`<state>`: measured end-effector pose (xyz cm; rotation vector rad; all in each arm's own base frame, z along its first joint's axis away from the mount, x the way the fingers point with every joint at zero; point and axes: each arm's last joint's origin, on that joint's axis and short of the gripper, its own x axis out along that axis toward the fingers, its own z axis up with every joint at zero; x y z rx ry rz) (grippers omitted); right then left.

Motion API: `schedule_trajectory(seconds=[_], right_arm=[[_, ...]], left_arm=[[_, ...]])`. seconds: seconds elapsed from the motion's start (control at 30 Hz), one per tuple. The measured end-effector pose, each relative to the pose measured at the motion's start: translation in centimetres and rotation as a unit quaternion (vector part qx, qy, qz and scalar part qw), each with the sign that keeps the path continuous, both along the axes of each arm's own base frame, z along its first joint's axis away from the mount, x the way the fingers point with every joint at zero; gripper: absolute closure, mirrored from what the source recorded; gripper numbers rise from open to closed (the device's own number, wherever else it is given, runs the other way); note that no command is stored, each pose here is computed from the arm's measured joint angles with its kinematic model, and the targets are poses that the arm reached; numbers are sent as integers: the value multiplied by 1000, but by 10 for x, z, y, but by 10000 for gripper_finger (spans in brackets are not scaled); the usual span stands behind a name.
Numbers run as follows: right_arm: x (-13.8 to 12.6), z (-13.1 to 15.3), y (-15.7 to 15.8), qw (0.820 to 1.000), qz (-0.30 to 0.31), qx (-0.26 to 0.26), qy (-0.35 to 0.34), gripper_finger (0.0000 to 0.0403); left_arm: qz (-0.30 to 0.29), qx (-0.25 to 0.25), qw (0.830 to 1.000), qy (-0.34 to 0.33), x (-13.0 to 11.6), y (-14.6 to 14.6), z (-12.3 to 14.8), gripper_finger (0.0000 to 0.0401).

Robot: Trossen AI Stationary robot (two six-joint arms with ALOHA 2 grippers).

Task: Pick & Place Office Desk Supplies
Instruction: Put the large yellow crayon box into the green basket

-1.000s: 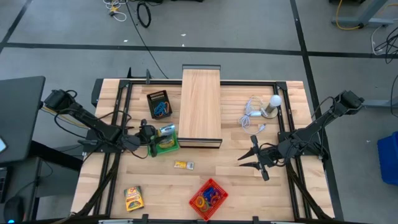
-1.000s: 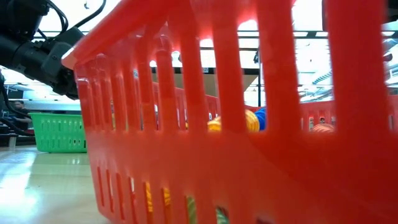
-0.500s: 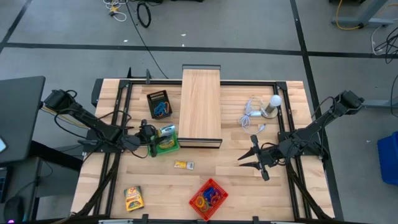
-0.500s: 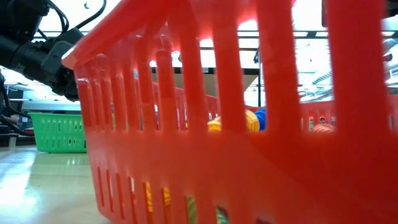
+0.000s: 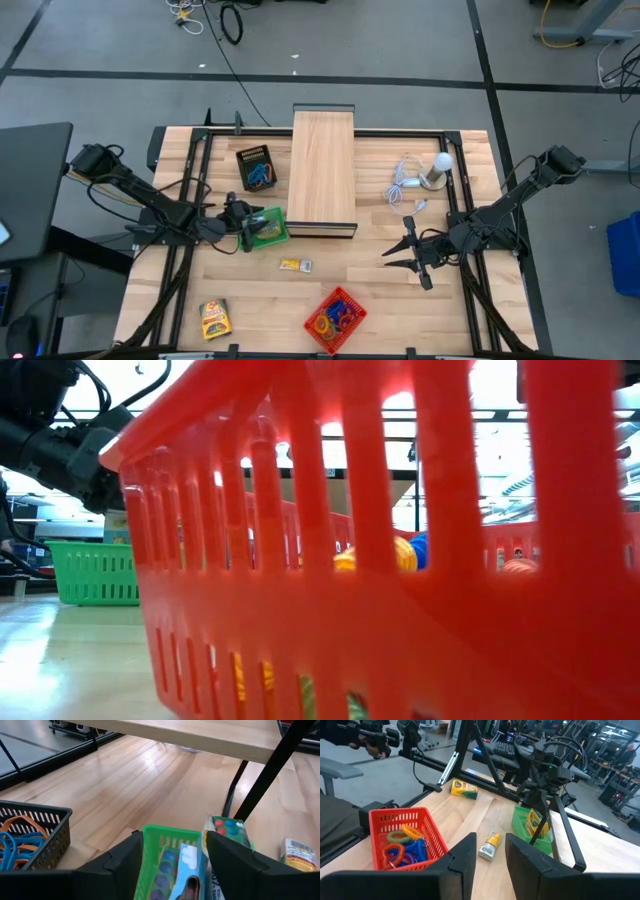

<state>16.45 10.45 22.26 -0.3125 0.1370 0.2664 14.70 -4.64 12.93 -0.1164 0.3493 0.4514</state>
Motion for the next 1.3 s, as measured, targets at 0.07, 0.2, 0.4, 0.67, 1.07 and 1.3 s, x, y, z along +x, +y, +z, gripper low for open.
schedule_trajectory(seconds=[0.07, 0.2, 0.4, 0.67, 1.07, 1.3], right_arm=[[0, 0, 0, 1000, 0, 0, 0, 293], [0, 0, 0, 1000, -1, 1, 0, 293], [0, 0, 0, 1000, -1, 1, 0, 293], [0, 0, 0, 1000, -2, 1, 0, 293], [0, 0, 0, 1000, -2, 1, 0, 293], [0, 0, 0, 1000, -2, 5, 1, 293]], left_arm=[[4, 8, 1000, 1, 0, 0, 0, 190], [9, 19, 1000, 1, 0, 1, 1, 204], [-10, 56, 998, -10, 2, -1, 6, 210], [-16, 67, 997, -19, 4, -1, 9, 211], [-28, 105, 991, -73, 9, -4, 26, 211], [-86, 123, 984, -100, 18, -21, 52, 219]])
